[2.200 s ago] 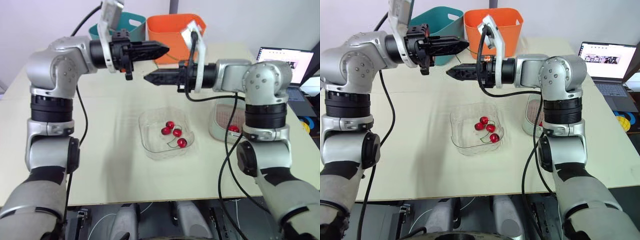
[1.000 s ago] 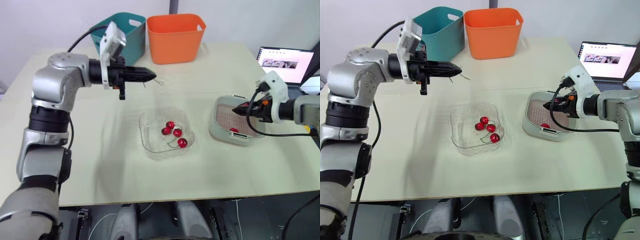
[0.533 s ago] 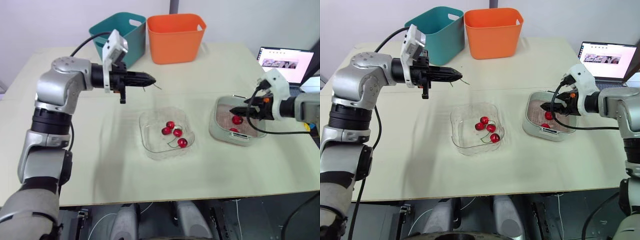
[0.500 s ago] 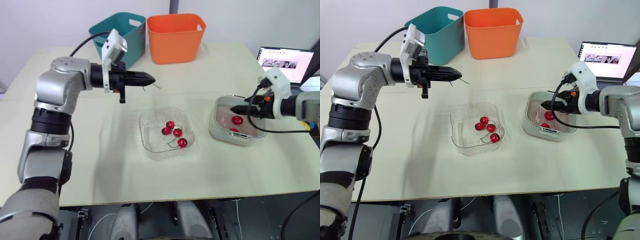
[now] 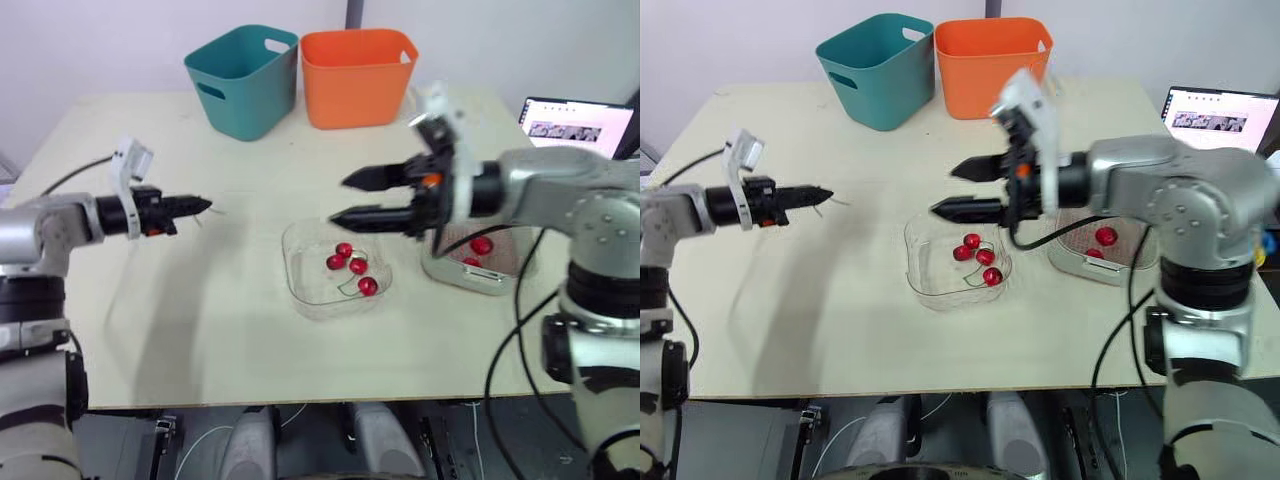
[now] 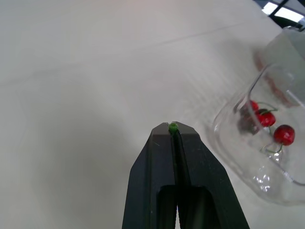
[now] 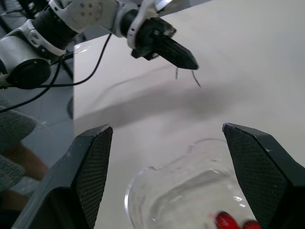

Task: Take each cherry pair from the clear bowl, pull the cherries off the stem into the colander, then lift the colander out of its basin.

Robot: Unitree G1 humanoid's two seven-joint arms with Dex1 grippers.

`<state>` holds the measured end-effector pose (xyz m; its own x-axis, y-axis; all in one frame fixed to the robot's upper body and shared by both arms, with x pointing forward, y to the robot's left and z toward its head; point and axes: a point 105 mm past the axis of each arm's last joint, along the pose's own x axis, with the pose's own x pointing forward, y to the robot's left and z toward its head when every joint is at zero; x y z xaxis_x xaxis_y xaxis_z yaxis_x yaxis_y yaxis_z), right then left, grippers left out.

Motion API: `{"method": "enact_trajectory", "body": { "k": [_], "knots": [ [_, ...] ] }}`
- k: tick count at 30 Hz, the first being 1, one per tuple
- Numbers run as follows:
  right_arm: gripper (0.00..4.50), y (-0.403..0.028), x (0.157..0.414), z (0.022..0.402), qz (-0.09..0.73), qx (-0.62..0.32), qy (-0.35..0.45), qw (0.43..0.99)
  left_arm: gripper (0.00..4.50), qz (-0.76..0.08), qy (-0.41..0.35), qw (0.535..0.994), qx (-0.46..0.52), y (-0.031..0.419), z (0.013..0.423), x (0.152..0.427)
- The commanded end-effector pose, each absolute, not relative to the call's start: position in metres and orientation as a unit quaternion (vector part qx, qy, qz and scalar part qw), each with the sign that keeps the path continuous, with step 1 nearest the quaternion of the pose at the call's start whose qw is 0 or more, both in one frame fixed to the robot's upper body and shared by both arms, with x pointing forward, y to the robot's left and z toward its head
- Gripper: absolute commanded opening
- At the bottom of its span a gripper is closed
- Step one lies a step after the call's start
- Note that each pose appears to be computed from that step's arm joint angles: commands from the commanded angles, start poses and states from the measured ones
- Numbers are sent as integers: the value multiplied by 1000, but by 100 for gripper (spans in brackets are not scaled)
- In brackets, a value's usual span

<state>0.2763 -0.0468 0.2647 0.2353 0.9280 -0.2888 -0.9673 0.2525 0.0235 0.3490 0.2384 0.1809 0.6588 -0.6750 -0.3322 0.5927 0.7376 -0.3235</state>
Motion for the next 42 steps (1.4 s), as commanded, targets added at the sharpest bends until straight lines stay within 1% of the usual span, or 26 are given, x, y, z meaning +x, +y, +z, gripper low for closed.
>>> {"method": "enact_trajectory", "body": {
  "k": [1,4,7,10,12,17,20,21,22,24,25,26,28,30,31,33,36,40,42],
  "knots": [
    [397,-34,270,263,605,-101,124,780,0,-342,211,909,-107,241,183,344],
    [397,-29,262,257,614,-111,133,770,0,-319,228,911,-129,249,167,341],
    [397,-32,263,254,607,-118,141,773,0,-307,233,911,-150,253,160,340],
    [400,-36,268,254,595,-120,145,781,64,-300,235,911,-159,257,158,339],
    [400,-38,269,255,592,-120,145,784,127,-304,235,910,-159,257,159,338],
    [400,-42,273,255,585,-120,148,789,309,-294,231,914,-155,265,164,340],
    [400,-46,275,254,579,-121,151,792,420,-286,231,921,-131,273,169,340],
    [400,-47,276,255,576,-122,152,794,448,-287,231,923,-113,276,171,339],
    [400,-49,277,255,574,-122,152,795,448,-287,231,925,-94,279,174,338],
    [400,-54,280,254,566,-130,155,799,448,-278,227,933,-16,290,181,338],
    [400,-60,282,253,556,-141,158,804,448,-280,213,936,26,292,192,339],
    [400,-65,285,252,547,-152,161,808,448,-290,197,935,60,291,204,340],
    [400,-74,289,249,532,-174,165,812,448,-324,170,926,96,280,223,339],
    [400,-88,296,246,511,-219,167,814,448,-396,143,896,145,253,244,328],
    [400,-95,299,244,504,-252,167,809,448,-459,129,862,173,226,256,316],
    [400,-101,302,241,506,-288,168,795,448,-537,119,810,204,193,265,296],
    [400,-98,303,237,523,-301,169,779,448,-590,121,765,226,169,259,281],
    [400,-87,301,221,547,-321,179,752,448,-622,126,736,235,154,248,274],
    [400,-78,306,211,553,-331,181,742,448,-630,132,727,240,149,240,273]
  ]
}}
